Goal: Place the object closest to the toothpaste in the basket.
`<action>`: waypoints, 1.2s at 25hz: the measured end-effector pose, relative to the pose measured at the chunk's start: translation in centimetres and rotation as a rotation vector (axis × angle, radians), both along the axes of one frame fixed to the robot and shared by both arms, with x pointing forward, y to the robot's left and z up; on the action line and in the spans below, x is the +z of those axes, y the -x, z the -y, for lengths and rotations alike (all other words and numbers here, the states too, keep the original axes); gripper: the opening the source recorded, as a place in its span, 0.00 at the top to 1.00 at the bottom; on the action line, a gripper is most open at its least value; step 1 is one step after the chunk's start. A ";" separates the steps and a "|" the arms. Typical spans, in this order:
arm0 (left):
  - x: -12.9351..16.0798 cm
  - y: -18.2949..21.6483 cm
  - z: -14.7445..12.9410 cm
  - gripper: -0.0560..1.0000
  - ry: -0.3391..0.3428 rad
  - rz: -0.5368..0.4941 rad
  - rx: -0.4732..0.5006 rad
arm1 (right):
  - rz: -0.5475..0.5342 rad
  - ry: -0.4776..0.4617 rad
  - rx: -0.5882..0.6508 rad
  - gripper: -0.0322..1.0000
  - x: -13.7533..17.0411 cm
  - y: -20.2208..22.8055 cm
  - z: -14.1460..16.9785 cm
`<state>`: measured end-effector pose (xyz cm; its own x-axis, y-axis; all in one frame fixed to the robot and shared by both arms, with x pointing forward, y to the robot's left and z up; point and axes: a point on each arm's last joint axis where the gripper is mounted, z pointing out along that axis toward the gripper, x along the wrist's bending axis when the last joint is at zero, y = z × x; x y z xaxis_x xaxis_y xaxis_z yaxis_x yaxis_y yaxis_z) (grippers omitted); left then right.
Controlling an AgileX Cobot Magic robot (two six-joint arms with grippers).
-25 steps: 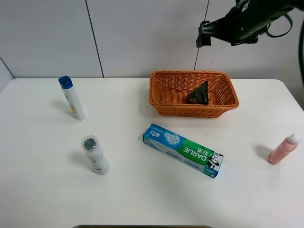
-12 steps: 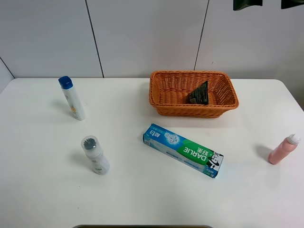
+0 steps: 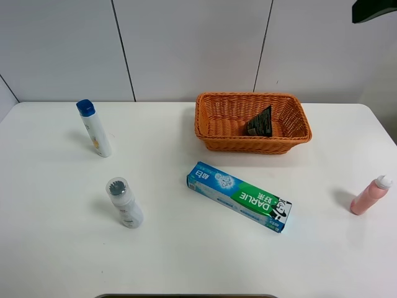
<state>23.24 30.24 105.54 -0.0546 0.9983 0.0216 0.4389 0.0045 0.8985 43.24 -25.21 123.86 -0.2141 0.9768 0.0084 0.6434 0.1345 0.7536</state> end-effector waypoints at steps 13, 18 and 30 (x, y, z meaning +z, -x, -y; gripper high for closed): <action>0.0 0.0 0.0 0.06 0.000 0.000 0.000 | 0.246 -0.074 0.009 0.01 4.0 11.2 2.6; 0.0 0.0 0.0 0.06 0.000 0.000 0.000 | 0.383 -0.113 -0.009 0.01 4.8 16.5 3.9; 0.0 0.0 0.0 0.06 0.000 0.000 0.000 | 0.540 -0.078 -0.164 0.01 1.5 24.4 4.6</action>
